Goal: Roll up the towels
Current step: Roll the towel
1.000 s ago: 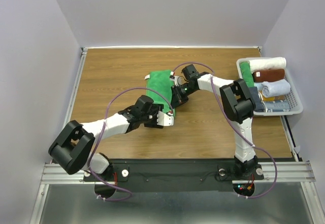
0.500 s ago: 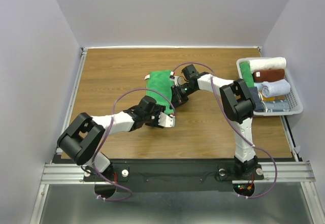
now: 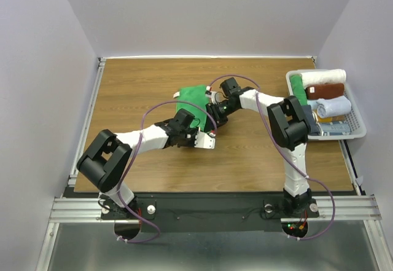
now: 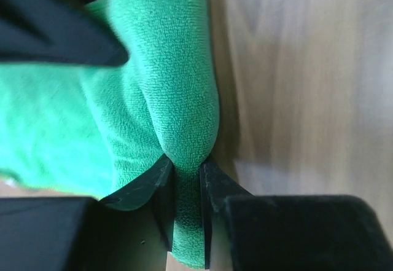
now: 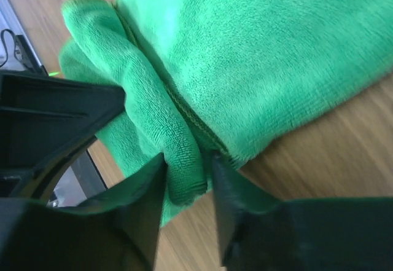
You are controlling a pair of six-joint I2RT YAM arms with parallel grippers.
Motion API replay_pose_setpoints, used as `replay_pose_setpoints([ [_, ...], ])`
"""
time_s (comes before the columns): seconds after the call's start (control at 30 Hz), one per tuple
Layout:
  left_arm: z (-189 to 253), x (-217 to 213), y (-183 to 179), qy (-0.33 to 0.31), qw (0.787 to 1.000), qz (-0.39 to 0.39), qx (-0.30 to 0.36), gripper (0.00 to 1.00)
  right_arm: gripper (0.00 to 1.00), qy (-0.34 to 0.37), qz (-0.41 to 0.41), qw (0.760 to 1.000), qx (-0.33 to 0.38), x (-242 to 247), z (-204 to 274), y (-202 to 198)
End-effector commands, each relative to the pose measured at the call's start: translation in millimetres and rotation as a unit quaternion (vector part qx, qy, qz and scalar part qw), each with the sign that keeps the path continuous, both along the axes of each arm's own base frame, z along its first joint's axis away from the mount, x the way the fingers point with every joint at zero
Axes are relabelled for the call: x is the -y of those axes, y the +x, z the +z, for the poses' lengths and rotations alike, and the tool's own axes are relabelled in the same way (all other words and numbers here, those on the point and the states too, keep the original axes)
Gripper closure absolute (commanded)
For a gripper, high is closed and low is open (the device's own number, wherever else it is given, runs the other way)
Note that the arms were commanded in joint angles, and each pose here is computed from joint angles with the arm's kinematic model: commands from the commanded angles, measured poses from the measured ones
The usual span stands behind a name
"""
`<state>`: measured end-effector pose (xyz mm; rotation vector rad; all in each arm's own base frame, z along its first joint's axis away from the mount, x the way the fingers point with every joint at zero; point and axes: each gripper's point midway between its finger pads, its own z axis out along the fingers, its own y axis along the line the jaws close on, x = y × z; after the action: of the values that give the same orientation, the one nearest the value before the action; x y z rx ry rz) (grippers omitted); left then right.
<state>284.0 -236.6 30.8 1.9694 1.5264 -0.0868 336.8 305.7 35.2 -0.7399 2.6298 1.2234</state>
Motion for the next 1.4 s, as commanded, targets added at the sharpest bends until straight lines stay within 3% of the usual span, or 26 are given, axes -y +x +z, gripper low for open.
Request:
replay_pose_setpoints([
  [0.0,-12.8,-1.9,-60.6,0.013,0.984,-0.005,-0.175,0.85,0.55,0.002,-0.015,0.999,0.051,16.2,28.8,11.7],
  [0.13,-11.3,0.3,-91.0,0.008,0.96,0.006,-0.28,0.87,0.38,0.013,-0.036,0.993,0.11,42.7,69.6,24.2],
  [0.3,-4.6,2.9,-103.6,-0.026,0.928,0.031,-0.371,0.88,0.21,0.036,-0.067,0.985,0.153,84.8,106.2,31.0],
  [0.33,-3.7,1.3,-105.5,-0.032,0.92,0.037,-0.389,0.88,0.03,0.047,-0.069,0.984,0.158,89.6,113.9,30.3],
  [0.5,-10.5,1.0,-107.0,-0.033,0.88,0.063,-0.469,0.88,0.0,0.043,-0.036,0.97,0.238,111.2,150.2,0.7],
  [0.63,-21.7,0.3,-100.5,-0.024,0.859,0.08,-0.505,0.88,0.0,0.052,-0.002,0.966,0.254,114.0,163.5,-28.5],
  [0.67,-27.2,-2.4,-105.3,-0.017,0.841,0.09,-0.533,0.88,0.0,0.056,0.014,0.964,0.261,111.7,168.4,-37.4],
  [0.77,-33.4,-4.3,-100.0,-0.011,0.824,0.094,-0.558,0.88,0.02,0.046,0.064,0.958,0.276,101.6,163.5,-59.4],
  [1.07,-55.1,-20.6,-88.8,0.015,0.804,0.122,-0.582,0.84,0.11,-0.01,0.197,0.92,0.339,32.8,116.1,-95.1],
  [1.2,-57.0,-23.9,-85.0,0.026,0.807,0.121,-0.577,0.83,0.13,-0.018,0.217,0.893,0.394,6.2,97.6,-82.2],
  [1.37,-62.0,-31.3,-82.8,0.031,0.804,0.129,-0.58,0.82,0.16,0.012,0.234,0.882,0.408,-31.2,84.2,-83.0],
])
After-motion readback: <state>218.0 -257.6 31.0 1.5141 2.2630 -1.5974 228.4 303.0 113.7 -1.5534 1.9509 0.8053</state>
